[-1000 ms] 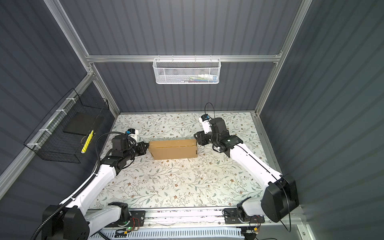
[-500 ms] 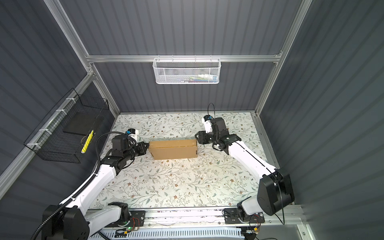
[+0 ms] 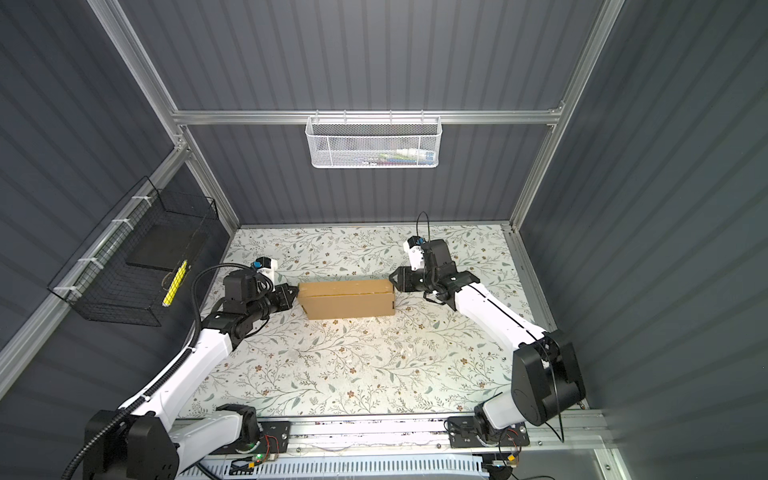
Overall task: Fold the paper box
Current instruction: 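Lower the right gripper onto the box end farthest from the left gripper and pinch it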
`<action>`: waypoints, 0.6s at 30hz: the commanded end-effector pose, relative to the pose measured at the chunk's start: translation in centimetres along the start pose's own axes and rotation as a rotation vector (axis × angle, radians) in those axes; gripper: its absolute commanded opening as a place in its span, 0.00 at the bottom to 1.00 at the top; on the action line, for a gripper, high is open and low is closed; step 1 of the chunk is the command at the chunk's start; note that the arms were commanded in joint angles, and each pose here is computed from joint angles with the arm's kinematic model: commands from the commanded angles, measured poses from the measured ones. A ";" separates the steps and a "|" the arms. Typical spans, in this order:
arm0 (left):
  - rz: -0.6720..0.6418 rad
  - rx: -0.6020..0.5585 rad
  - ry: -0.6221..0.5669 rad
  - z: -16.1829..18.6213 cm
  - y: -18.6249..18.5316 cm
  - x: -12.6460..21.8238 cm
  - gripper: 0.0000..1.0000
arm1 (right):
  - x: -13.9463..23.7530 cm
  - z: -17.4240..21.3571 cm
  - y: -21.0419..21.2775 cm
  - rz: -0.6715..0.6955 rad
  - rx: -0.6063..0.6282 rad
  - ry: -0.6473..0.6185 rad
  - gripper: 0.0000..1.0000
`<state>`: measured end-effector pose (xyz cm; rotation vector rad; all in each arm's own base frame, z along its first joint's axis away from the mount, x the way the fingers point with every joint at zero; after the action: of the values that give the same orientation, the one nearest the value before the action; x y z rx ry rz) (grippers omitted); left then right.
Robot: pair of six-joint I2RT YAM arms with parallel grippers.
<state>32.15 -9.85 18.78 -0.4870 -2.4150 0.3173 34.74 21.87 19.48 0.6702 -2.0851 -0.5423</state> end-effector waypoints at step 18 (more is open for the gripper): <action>-0.012 0.038 0.131 3.4 0.8 -0.4 0.08 | -1.5 2.9 -1.0 -0.044 -0.066 0.080 0.27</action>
<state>32.07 -10.02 18.79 -0.5020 -2.4092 0.3231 33.81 22.61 18.16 0.7178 -2.0136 -0.6053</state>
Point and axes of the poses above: each gripper's point midway between its finger pads, its own x axis back along the fingers, its own y axis along the line the jaws close on, z = x × y, the point moved 2 cm from there along x, back along the fingers, and after that the axes turned 9 degrees about -x, right-handed, at the moved point
